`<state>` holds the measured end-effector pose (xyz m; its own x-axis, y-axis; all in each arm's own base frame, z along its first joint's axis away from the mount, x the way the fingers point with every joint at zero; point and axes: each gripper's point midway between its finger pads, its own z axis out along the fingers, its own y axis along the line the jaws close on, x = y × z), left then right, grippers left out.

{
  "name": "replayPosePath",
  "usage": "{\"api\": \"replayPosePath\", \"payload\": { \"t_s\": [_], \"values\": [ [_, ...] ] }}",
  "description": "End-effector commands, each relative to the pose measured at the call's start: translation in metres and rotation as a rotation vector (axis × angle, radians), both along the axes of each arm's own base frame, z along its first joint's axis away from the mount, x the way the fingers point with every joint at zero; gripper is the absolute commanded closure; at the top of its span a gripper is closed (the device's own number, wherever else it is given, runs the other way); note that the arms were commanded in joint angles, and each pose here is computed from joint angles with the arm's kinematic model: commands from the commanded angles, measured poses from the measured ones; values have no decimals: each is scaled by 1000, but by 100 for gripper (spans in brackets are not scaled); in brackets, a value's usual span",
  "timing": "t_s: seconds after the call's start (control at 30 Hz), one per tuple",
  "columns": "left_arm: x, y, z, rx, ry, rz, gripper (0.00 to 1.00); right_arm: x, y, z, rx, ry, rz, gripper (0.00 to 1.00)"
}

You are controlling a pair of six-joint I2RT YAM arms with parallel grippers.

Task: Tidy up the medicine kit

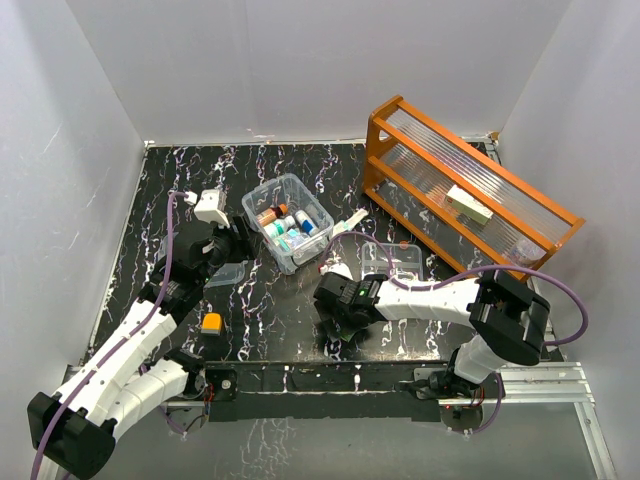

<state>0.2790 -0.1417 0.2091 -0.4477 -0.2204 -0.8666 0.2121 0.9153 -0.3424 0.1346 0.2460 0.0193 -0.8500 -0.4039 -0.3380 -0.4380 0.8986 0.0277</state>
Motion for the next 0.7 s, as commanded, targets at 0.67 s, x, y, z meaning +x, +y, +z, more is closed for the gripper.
{"api": "replayPosePath", "payload": {
  "t_s": [0.67],
  "values": [
    [-2,4,8,-5,-35,12,42,4,15,17,30,-43,293,21]
  ]
}}
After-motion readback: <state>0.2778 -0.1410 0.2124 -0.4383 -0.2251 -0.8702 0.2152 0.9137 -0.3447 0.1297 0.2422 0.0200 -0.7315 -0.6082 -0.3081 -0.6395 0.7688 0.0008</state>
